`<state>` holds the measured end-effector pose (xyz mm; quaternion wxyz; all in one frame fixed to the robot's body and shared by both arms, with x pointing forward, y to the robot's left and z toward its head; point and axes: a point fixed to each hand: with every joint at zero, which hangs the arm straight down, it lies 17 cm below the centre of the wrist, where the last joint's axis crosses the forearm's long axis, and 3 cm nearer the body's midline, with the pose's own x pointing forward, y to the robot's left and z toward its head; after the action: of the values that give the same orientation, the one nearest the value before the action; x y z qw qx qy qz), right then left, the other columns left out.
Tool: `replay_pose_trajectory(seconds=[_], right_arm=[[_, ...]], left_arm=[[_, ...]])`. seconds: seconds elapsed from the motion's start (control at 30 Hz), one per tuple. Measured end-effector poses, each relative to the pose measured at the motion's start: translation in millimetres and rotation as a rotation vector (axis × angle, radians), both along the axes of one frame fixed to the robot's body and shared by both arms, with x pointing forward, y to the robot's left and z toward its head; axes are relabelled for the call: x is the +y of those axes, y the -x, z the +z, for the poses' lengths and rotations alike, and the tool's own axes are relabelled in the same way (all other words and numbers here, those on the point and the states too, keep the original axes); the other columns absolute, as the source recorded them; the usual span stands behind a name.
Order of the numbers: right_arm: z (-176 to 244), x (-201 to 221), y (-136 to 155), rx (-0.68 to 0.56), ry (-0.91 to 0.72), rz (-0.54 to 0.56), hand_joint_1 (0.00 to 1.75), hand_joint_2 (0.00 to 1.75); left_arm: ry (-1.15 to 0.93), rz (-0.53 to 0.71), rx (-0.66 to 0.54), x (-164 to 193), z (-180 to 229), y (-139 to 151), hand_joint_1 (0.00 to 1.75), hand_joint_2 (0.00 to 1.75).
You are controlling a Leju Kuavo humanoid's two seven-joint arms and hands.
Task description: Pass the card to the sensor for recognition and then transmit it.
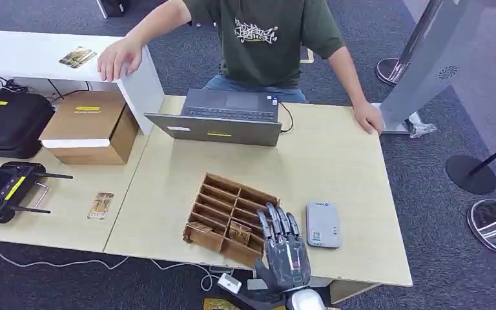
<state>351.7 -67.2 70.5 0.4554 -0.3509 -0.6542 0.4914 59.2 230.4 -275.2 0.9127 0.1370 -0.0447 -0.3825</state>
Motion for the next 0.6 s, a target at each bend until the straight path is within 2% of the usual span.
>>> replay_pose_trajectory(seconds=[0.3,0.6], right_arm=[[-15,2,-1,0.054,0.031,0.001,0.0,1.75],[17,-6,-4,-0.014,0.016,-0.036,0.0,1.75]], left_arm=[[-0.004,0.013,-0.005,1,0,0,0.0,0.0],[-0.004,0.033,-0.001,2,0,2,0.0,0.0]])
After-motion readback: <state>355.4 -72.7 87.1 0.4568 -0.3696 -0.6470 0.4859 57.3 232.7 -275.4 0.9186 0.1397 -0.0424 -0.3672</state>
